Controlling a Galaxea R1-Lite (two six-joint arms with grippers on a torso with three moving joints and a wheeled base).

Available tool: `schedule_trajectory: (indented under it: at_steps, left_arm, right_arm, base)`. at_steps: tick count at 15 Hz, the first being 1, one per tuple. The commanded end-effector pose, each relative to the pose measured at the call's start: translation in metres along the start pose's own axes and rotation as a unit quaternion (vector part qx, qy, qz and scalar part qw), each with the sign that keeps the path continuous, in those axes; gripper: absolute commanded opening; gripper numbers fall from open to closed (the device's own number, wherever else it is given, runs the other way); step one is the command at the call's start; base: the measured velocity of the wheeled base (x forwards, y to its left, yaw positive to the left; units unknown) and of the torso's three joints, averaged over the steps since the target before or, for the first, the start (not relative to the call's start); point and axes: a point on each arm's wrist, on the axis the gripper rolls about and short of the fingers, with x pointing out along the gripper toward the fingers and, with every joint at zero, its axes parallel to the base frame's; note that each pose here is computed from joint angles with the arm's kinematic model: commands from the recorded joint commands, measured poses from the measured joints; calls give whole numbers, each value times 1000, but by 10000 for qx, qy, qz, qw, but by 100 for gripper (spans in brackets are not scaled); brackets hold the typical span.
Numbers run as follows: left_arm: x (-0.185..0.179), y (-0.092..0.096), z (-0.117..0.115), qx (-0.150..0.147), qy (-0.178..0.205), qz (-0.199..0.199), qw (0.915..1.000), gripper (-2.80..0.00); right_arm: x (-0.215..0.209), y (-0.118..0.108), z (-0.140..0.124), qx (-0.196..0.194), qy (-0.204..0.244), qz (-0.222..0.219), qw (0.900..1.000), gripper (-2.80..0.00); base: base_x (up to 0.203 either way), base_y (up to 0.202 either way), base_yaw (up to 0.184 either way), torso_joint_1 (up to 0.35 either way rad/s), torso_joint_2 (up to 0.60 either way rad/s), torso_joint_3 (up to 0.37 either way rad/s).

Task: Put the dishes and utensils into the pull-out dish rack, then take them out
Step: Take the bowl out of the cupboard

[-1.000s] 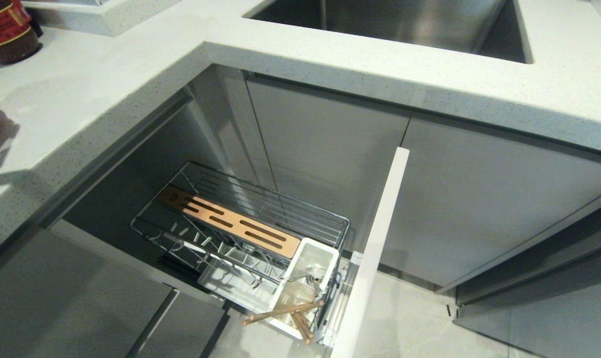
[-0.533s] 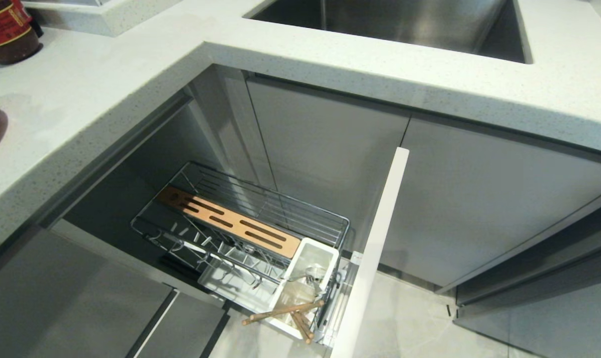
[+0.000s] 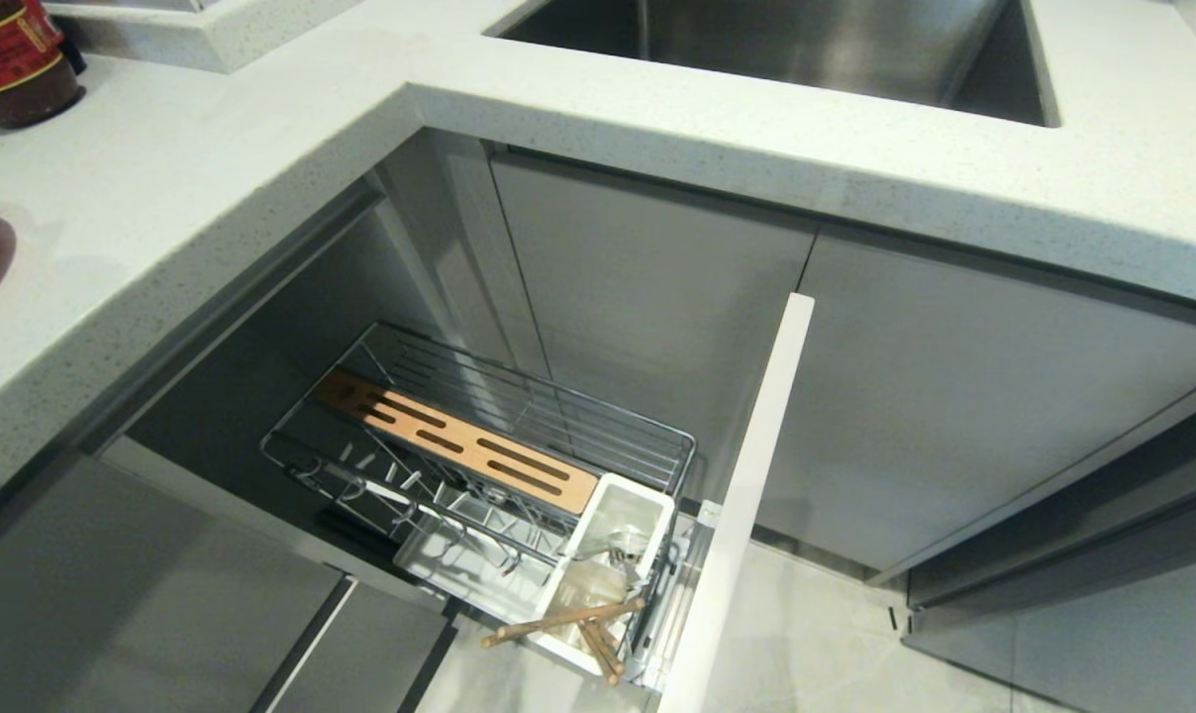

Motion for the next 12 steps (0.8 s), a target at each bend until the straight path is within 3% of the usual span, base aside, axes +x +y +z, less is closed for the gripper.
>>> schedule_trajectory:
  at_steps: [1,5,12]
  left_arm:
    - [8,-3,-3,180,537,60,9984,-280]
    - [17,-6,-10,479,1441,149,9883,-280]
    - [40,-15,-9,580,1704,158,9835,-280]
  right_arm:
    - [0,0,0,-2,1,2,10000,-280]
    - [0,0,0,-2,1,4,10000,-280]
    - [0,0,0,-2,2,-3,10000,-280]
  base:
    - [0,0,0,0,0,0]
    - [0,0,0,0,0,0]
    - [0,0,0,0,0,0]
